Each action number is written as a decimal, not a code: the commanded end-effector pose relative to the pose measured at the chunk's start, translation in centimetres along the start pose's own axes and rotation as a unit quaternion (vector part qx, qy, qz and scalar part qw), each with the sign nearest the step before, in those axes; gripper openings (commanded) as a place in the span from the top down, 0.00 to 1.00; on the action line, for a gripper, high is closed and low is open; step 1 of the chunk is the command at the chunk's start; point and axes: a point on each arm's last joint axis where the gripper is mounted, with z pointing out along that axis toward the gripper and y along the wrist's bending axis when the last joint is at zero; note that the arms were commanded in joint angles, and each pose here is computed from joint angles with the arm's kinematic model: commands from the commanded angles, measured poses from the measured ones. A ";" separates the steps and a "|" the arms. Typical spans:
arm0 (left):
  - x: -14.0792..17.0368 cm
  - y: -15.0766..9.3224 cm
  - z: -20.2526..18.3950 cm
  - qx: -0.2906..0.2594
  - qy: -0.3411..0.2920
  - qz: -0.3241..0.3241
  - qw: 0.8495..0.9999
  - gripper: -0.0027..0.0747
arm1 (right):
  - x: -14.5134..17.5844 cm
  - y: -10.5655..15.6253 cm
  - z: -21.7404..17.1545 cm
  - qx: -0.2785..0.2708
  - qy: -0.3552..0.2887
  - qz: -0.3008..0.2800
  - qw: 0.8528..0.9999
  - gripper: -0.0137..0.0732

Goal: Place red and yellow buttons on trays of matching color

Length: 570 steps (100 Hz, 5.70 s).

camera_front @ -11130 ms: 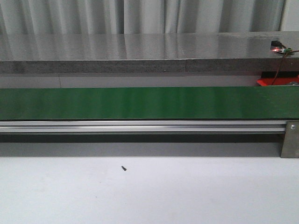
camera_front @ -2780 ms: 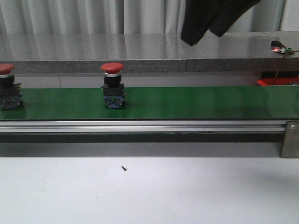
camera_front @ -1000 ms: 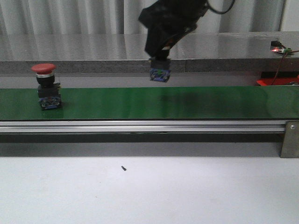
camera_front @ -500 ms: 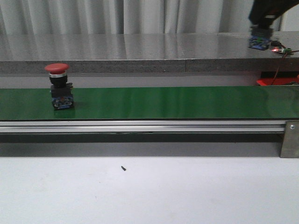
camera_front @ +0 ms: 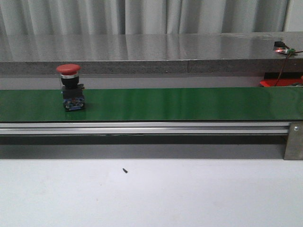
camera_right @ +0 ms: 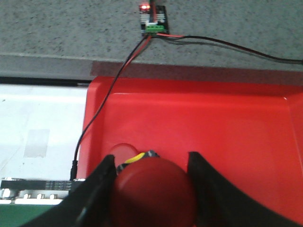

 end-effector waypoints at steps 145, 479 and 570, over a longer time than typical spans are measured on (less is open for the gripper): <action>-1.2 -0.2 -0.4 0.007 -0.041 -0.004 0.999 0.99 | 3.7 -4.9 9.6 0.049 0.000 0.081 0.996 0.17; -1.2 -0.2 -0.4 0.007 -0.041 -0.004 0.999 0.99 | 6.5 26.4 -2.6 -0.272 -0.017 -0.143 0.951 0.76; -1.2 -0.2 -0.4 0.007 -0.041 -0.004 0.999 0.99 | 5.0 1.2 -3.0 -0.021 -0.038 0.070 0.997 0.76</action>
